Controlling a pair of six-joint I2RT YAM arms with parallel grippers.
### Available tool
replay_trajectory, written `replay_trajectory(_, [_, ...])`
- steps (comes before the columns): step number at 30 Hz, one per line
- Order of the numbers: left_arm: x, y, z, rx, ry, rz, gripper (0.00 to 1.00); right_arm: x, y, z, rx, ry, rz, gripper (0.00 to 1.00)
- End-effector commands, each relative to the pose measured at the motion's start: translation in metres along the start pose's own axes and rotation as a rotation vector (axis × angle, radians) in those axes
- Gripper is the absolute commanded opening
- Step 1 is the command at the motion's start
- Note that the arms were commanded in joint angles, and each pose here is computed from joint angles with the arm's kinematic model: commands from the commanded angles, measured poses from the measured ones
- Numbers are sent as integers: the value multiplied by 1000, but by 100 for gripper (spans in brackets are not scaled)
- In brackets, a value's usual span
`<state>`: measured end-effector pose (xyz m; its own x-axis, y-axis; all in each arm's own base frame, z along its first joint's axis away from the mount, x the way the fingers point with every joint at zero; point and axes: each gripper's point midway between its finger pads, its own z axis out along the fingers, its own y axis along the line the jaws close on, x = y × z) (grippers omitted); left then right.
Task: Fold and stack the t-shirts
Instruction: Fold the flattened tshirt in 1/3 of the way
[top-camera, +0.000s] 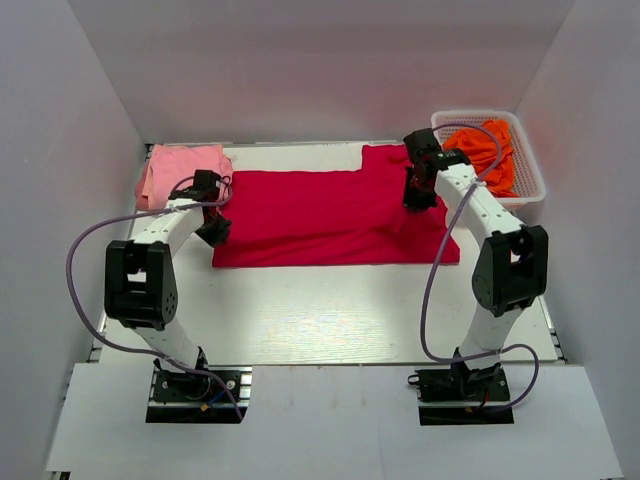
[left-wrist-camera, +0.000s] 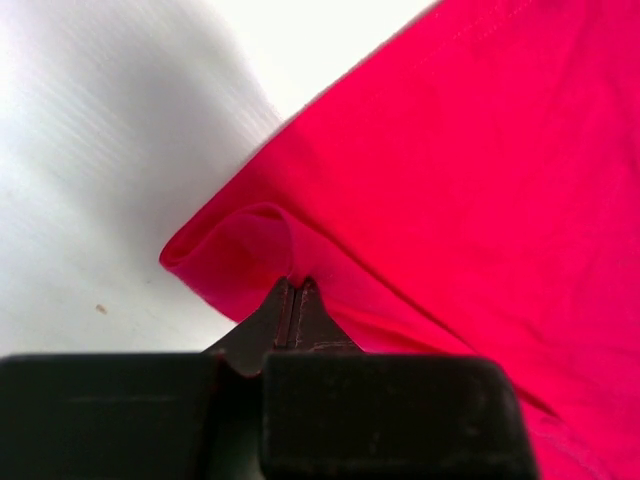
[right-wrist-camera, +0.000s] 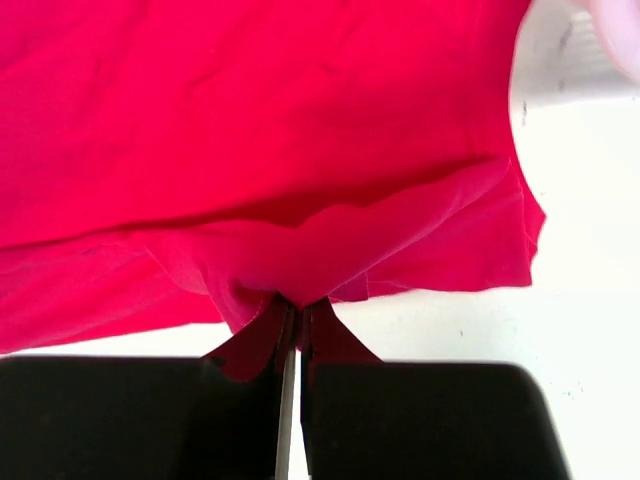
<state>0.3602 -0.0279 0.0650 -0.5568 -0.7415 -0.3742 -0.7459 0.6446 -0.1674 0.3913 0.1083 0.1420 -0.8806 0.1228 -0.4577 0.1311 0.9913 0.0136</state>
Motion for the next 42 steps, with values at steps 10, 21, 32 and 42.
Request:
replay_trajectory(10, [-41,-44,9,63,-70,-27,100,-55,27,55,-50,-30,81,44])
replay_trajectory(21, [-54,-42,-21,35,-99,63,100,-73,36,44,-126,-80,85,87])
replay_trajectory(32, [28,-70,-9,353,125,192,100,-10,48,58,-289,-78,28,90])
replay_trajectory(42, [29,-38,27,145,117,232,100,-45,16,102,74,-213,-240,90])
